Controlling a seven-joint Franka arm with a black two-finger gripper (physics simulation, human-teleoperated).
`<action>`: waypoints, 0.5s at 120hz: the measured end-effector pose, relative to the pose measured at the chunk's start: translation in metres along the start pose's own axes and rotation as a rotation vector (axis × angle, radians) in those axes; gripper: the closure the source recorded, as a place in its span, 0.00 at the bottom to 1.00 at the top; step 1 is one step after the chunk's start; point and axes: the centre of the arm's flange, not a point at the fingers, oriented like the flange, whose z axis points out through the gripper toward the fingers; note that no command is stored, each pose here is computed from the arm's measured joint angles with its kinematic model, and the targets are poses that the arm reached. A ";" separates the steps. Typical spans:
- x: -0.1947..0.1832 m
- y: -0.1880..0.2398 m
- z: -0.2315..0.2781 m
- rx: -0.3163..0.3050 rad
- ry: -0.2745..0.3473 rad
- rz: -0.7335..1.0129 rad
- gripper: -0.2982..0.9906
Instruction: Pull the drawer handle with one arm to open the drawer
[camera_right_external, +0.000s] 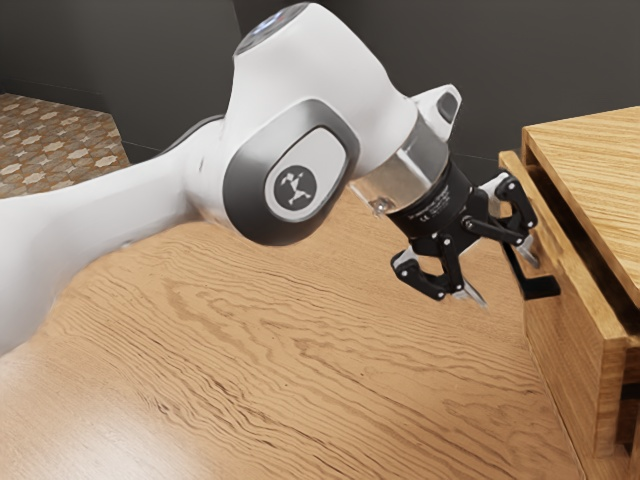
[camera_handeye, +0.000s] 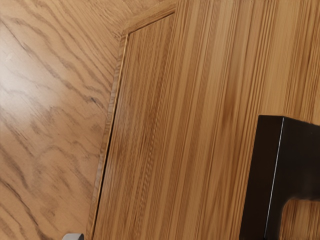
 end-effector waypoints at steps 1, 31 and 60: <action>0.000 0.000 -0.001 -0.001 0.001 0.000 0.48; 0.003 -0.012 -0.010 0.004 0.011 -0.007 0.50; 0.006 -0.018 -0.020 -0.004 0.019 -0.012 0.50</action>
